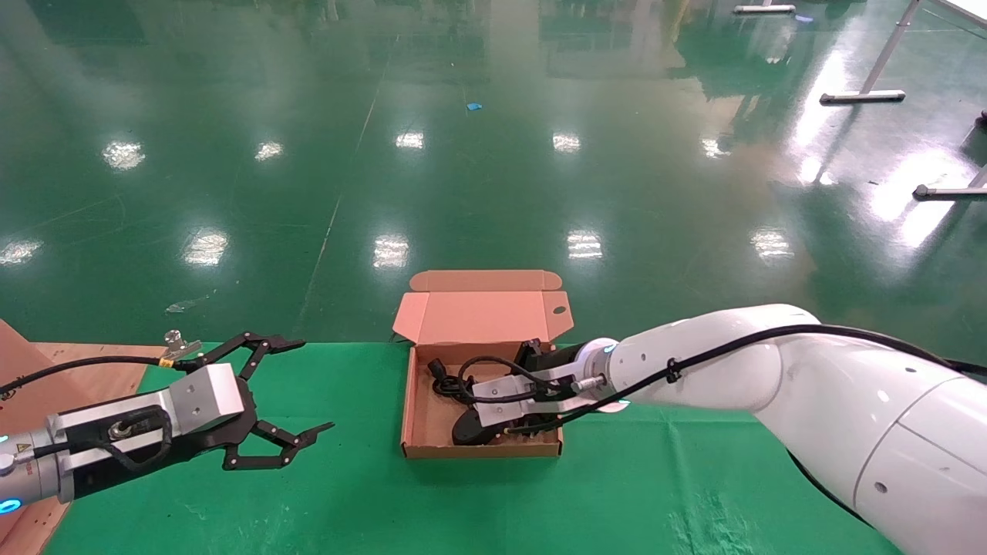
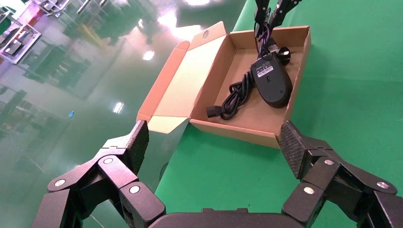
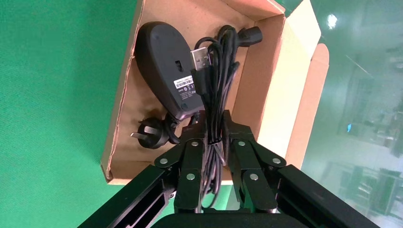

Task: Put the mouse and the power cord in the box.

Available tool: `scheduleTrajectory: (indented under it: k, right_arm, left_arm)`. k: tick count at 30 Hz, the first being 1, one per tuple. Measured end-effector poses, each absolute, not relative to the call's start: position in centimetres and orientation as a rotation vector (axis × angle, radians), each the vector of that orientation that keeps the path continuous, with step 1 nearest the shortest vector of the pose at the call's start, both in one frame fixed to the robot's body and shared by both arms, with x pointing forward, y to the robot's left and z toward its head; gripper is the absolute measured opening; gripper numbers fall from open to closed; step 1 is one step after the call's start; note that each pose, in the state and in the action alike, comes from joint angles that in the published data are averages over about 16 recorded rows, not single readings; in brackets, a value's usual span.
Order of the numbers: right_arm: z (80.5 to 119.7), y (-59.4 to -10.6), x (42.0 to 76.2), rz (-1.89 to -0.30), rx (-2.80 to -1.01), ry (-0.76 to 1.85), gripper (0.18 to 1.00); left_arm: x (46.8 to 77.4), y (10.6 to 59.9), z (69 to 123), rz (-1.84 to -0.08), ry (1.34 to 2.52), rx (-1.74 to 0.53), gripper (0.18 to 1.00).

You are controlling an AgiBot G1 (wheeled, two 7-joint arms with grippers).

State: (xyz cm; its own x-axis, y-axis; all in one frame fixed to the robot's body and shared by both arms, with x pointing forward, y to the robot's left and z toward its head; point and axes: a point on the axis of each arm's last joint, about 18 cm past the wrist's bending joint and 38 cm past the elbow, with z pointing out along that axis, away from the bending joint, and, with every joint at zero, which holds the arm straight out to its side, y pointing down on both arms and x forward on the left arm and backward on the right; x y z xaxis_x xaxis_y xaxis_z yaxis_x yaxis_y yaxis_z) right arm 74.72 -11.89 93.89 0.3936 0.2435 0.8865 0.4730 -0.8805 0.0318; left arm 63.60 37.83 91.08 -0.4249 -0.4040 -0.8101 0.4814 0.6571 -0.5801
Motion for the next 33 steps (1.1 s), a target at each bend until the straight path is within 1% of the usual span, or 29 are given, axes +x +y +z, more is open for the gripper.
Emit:
scheduleTrajectory:
  k: [3, 9, 15, 18, 21, 24, 31, 33]
  right_arm:
    - [93.9, -11.9, 74.7, -1.484, -2.426, -0.635, 0.253]
    - [93.9, -11.9, 74.7, -1.486, -2.426, -0.638, 0.313]
    - [93.9, -11.9, 74.6, -1.478, -2.423, -0.632, 0.405]
    - [93.7, -12.0, 74.4, -1.452, -2.417, -0.610, 0.474]
    - [93.2, -12.2, 74.1, -1.407, -2.405, -0.573, 0.533]
    - [92.6, -12.5, 73.5, -1.344, -2.385, -0.522, 0.609]
    - [91.2, -13.6, 71.6, -1.153, -2.301, -0.372, 0.772]
    - [90.9, -13.9, 70.9, -1.099, -2.271, -0.331, 0.802]
  left_arm:
    - [63.6, 37.8, 91.1, -0.984, 1.753, 0.063, 1.001]
    - [63.6, 37.8, 91.1, -0.984, 1.753, 0.063, 1.001]
    - [63.6, 37.8, 91.1, -0.985, 1.754, 0.063, 1.001]
    - [63.5, 37.7, 91.2, -0.997, 1.753, 0.064, 1.001]
    - [63.3, 37.4, 91.4, -1.019, 1.751, 0.064, 1.001]
    - [62.9, 37.0, 91.7, -1.052, 1.749, 0.066, 1.001]
    - [61.6, 35.8, 92.9, -1.165, 1.744, 0.074, 1.001]
    - [61.2, 35.4, 93.3, -1.200, 1.743, 0.078, 1.001]
